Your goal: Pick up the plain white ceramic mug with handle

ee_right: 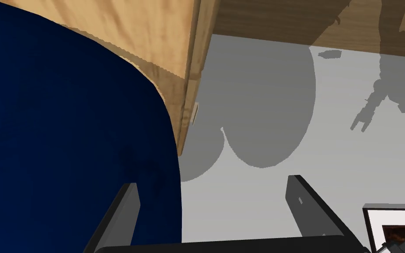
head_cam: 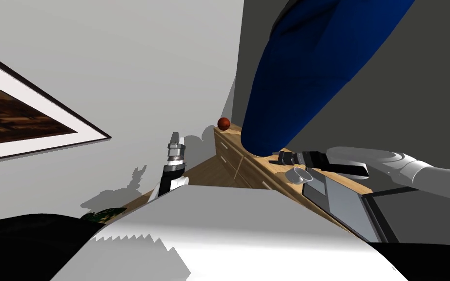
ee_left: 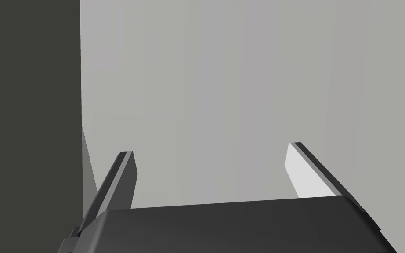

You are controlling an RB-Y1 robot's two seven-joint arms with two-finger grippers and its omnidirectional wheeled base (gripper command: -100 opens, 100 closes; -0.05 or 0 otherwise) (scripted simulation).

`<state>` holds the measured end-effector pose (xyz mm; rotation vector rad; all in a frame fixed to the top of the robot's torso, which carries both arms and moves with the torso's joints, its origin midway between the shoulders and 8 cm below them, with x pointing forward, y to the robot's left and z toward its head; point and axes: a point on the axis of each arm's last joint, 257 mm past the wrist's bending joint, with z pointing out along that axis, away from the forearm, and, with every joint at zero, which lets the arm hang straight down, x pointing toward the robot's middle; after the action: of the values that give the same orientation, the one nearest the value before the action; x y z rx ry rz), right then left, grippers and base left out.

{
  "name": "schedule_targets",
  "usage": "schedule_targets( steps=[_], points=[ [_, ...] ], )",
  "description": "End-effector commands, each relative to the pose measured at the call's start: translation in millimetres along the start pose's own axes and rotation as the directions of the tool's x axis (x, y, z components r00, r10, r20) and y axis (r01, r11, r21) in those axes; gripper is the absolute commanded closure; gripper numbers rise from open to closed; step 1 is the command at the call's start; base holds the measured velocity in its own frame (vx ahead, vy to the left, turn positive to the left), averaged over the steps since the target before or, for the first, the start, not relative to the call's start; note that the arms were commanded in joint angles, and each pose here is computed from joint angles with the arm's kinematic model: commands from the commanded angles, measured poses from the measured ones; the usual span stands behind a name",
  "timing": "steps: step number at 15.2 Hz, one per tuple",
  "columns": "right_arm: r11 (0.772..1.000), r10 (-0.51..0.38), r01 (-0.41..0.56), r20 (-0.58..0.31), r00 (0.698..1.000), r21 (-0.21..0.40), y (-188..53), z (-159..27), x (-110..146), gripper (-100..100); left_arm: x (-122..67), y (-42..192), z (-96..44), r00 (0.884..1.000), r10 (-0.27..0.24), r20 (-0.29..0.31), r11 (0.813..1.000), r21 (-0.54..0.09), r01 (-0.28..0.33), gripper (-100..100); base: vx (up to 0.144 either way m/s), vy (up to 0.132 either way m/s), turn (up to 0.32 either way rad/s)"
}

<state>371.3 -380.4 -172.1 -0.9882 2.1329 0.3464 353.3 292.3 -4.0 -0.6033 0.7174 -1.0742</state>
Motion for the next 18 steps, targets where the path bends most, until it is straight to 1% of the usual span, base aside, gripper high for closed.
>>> schedule_targets(
  steps=[1,5,6,7,10,11,13,15,16,17,18],
  points=[
    [0.999,-0.027,0.029,-0.090,0.996,0.020,-14,-12.9,24,-100,0.0,0,0.0,1.000,0.000,0.000,1.000,0.000,0.000,0,0.009,-0.054,0.164],
    [0.998,-0.050,0.053,-0.118,0.992,0.023,-18,-18.3,22,-100,0.0,0,0.0,1.000,0.000,0.000,1.000,0.000,0.000,0,0.000,-0.039,0.032],
    [0.997,-0.060,0.066,-0.177,0.982,0.031,-25,-27.9,40,-100,0.0,0,0.0,1.000,0.000,0.000,1.000,0.000,0.000,0,-0.004,-0.030,0.069],
    [0.996,-0.072,0.079,-0.192,0.979,0.032,-28,-30.9,39,-100,0.0,0,0.0,1.000,0.000,0.000,1.000,0.000,0.000,0,-0.001,-0.043,0.117],
    [0.996,-0.076,0.084,-0.197,0.977,0.032,-29,-32.1,39,-100,0.0,0,0.0,1.000,0.000,0.000,1.000,0.000,0.000,0,0.001,-0.023,0.014],
    [0.994,-0.089,0.102,-0.264,0.960,0.036,-36,-44.2,56,-100,0.0,0,0.0,1.000,0.000,0.000,1.000,0.000,0.000,0,0.001,-0.026,0.069],
    [0.993,-0.099,0.113,-0.277,0.956,0.033,-37,-45.2,58,-100,0.0,0,0.0,1.000,0.000,0.000,1.000,0.000,0.000,0,-0.004,-0.043,0.073],
    [0.993,-0.097,0.111,-0.274,0.957,0.036,-38,-46.3,55,-100,0.0,0,0.0,1.000,0.000,0.000,1.000,0.000,0.000,0,-0.002,-0.025,-0.003],
    [0.991,-0.108,0.128,-0.339,0.934,0.035,-44,-59.4,72,-100,0.0,0,0.0,1.000,0.000,0.000,1.000,0.000,0.000,0,0.002,-0.033,0.080],
    [0.991,-0.113,0.133,-0.345,0.932,0.034,-45,-60.7,71,-100,0.0,0,0.0,1.000,0.000,0.000,1.000,0.000,0.000,0,-0.003,-0.054,0.098],
    [0.989,-0.120,0.145,-0.406,0.906,0.029,-50,-73.8,89,-100,0.0,0,0.0,1.000,0.000,0.000,1.000,0.000,0.000,0,-0.015,-0.076,0.126]
  ],
)
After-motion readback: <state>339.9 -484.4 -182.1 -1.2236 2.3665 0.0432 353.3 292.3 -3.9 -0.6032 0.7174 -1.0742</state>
